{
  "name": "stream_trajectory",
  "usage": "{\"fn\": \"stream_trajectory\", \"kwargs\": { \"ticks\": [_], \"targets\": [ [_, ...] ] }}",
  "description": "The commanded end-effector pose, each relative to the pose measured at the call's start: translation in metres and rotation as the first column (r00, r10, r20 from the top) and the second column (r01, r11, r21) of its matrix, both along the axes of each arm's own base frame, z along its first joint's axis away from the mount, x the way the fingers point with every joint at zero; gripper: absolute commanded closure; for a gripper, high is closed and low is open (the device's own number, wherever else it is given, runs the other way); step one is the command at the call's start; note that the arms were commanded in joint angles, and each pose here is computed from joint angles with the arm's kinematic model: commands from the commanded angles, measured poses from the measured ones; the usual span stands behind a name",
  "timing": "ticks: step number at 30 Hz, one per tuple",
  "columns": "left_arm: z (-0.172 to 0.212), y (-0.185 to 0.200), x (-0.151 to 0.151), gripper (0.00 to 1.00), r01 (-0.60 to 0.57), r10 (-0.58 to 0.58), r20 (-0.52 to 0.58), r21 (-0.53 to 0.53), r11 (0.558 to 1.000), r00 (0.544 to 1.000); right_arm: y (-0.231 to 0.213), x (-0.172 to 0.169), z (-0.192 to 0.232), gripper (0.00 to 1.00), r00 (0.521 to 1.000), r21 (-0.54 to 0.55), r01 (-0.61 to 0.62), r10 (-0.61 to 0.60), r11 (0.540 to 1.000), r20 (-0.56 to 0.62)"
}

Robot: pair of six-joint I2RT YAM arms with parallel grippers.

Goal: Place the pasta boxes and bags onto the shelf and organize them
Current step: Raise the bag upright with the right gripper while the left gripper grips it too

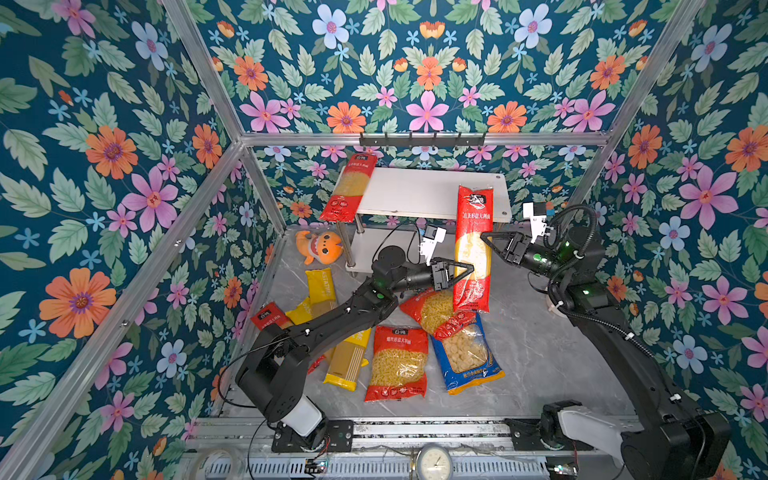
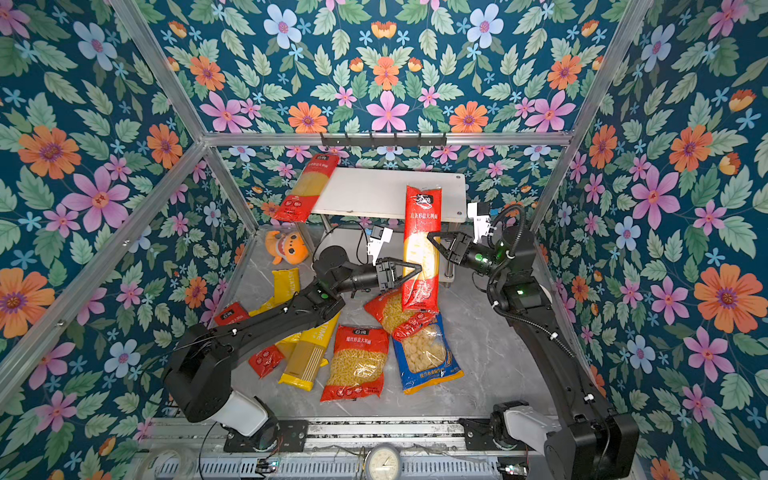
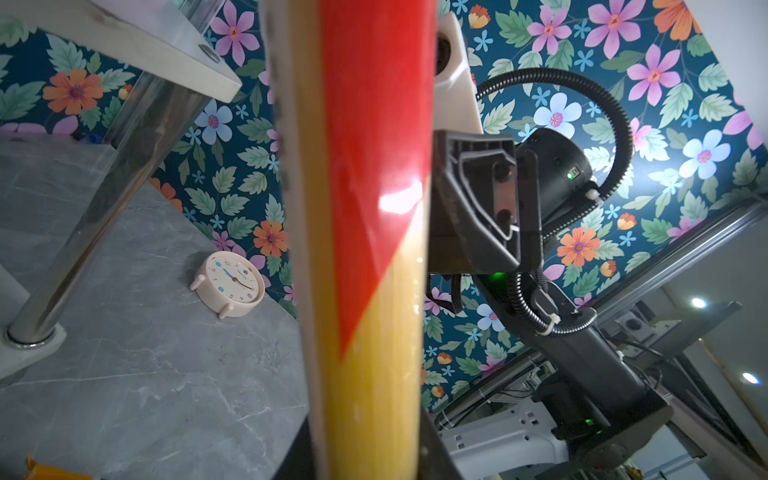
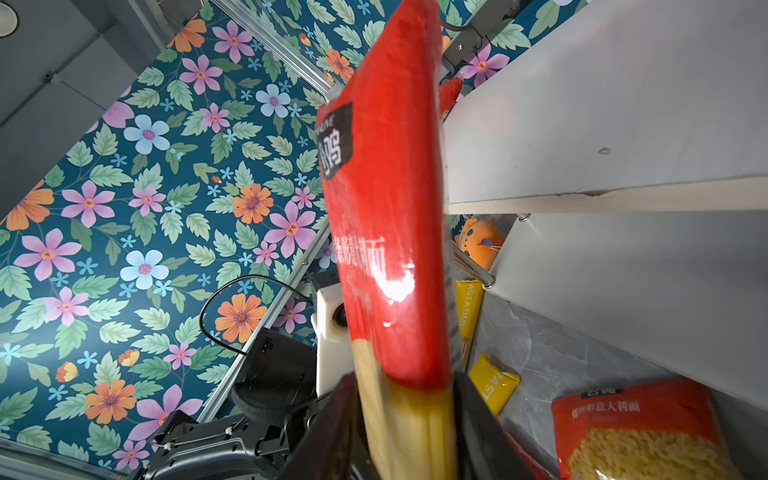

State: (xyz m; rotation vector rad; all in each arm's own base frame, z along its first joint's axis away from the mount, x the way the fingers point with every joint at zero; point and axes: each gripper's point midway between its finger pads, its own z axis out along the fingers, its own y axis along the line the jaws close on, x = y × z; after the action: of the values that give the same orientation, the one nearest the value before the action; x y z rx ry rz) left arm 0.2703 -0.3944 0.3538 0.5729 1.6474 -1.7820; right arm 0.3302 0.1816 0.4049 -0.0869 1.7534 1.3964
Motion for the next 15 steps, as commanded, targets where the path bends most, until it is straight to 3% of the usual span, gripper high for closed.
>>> {"fn": "stream_trajectory", "kwargs": {
  "ticks": [1,6,12,15],
  "targets": [
    [0.046,0.023,0.007,0.78,-0.007,0.013,0.042,-0.152,0.988,0.999,0.003,-0.004,0.006,0.48,0.999,-0.01,-0.029,0.029,1.0,0.035],
    [0.064,0.051,0.031,0.81,-0.066,0.073,0.04,-0.16,0.985,0.997,0.009,-0.009,-0.019,0.27,0.996,-0.03,-0.076,0.075,0.997,-0.044],
    [0.071,0.067,0.053,0.8,-0.087,0.092,0.028,-0.136,0.987,0.995,0.05,-0.027,-0.038,0.25,0.983,-0.075,-0.172,0.166,0.982,-0.077],
    [0.074,0.072,0.057,0.8,-0.076,0.079,0.023,-0.137,0.988,0.997,0.069,-0.028,-0.038,0.29,0.975,-0.071,-0.217,0.212,0.974,-0.07]
  ]
}}
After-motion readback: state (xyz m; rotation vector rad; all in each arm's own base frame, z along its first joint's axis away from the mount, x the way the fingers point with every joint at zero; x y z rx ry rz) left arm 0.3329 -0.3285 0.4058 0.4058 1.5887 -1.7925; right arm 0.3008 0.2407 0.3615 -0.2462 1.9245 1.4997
